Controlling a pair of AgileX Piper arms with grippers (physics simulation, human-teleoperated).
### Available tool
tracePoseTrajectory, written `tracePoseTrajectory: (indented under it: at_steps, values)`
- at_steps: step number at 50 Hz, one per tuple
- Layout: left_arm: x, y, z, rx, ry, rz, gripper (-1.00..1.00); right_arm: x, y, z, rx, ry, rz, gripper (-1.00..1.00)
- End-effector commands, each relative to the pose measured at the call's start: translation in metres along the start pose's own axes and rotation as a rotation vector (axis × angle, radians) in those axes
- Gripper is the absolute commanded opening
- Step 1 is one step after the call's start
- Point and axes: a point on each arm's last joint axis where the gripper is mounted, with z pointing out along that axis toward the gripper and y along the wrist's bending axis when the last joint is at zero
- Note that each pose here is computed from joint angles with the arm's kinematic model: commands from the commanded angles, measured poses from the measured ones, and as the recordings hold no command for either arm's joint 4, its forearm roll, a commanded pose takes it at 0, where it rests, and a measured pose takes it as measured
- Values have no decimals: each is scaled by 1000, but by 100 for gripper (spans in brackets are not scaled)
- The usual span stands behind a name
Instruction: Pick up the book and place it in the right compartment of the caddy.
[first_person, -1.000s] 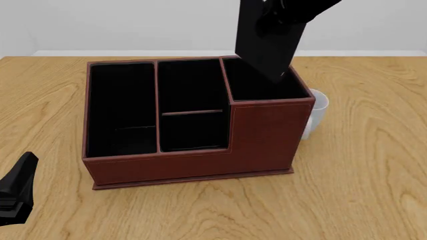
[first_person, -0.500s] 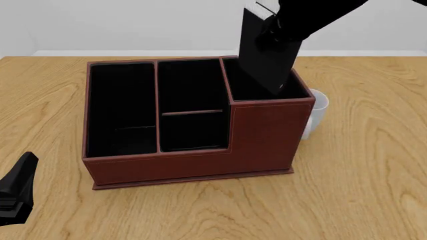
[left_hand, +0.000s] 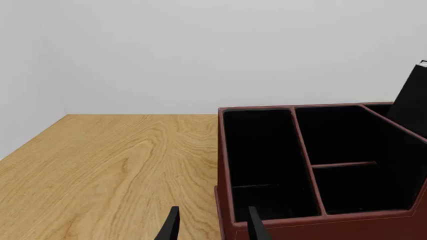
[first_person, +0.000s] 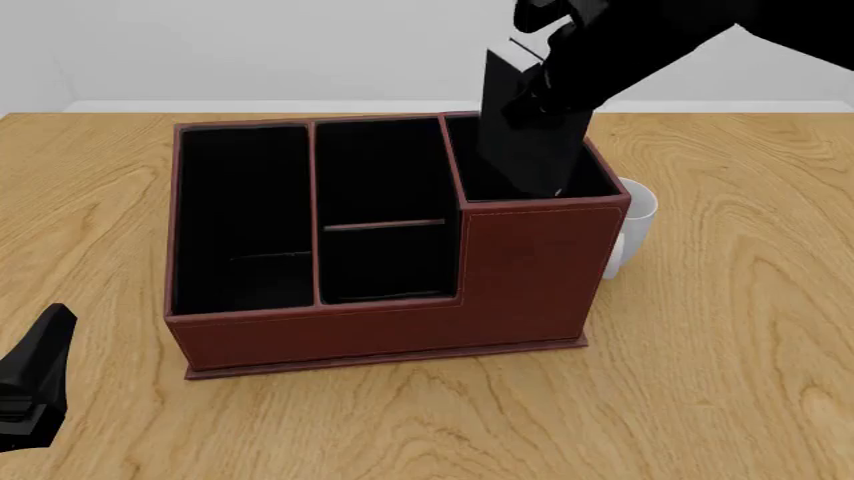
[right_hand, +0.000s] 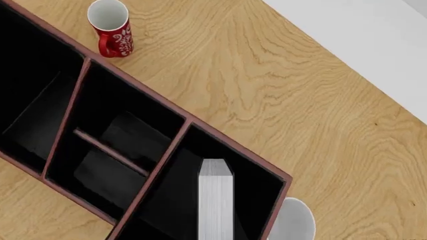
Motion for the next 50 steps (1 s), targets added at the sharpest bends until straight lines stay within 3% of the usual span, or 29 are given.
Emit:
tracePoseTrajectory:
  at_steps: [1, 43, 50]
  values:
    - [0, 0, 0, 0, 0, 0, 100, 5, -2, 11, 6, 4, 31, -100]
    - [0, 0, 0, 0, 0, 0, 100, 25, -5, 58, 6, 66, 80, -100]
    - [0, 0, 0, 0, 0, 0, 100, 29, -14, 66, 20, 79, 70, -100]
